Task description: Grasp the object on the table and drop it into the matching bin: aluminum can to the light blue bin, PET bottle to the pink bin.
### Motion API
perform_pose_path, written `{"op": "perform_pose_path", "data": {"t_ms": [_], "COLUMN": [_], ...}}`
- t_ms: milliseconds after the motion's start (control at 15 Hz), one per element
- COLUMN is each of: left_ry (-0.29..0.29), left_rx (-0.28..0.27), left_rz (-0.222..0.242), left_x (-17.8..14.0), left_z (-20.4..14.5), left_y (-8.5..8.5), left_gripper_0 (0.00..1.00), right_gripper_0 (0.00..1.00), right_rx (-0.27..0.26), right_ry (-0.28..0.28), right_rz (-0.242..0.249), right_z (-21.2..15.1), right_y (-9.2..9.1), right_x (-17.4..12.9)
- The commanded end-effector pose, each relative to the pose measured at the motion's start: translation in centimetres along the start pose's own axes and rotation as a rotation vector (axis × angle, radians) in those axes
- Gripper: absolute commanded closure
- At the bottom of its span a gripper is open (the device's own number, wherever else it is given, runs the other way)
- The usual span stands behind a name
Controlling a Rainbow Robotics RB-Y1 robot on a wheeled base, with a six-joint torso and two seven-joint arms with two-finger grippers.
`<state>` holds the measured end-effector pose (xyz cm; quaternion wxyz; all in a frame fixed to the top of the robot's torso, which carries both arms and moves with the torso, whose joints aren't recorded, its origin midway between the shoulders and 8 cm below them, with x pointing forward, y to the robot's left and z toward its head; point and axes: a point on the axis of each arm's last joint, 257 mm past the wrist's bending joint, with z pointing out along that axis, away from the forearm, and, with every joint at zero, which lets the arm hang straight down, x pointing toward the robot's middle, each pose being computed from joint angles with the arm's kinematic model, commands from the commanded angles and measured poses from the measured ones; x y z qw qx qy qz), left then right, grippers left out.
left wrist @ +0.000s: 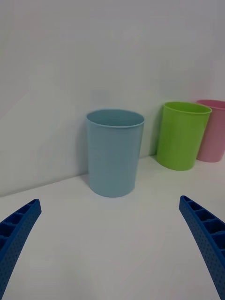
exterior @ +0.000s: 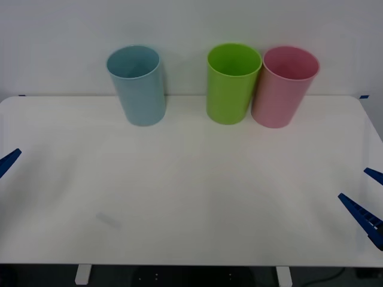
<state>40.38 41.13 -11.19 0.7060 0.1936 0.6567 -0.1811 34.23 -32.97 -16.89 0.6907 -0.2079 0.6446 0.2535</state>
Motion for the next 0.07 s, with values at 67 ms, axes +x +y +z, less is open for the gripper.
{"op": "perform_pose_path", "data": {"t_ms": [67], "left_ry": [0.004], "left_rx": [-0.001], "left_rz": [-0.006], "left_x": [0.19], "left_z": [-0.10], "left_y": [-0.02], "left_gripper_0": [0.00], "right_gripper_0": [0.00], "right_rx": [0.000], "right_ry": [0.000], "right_rz": [0.000], "right_z": [0.00], "right_y": [0.00], "right_x": [0.00]}}
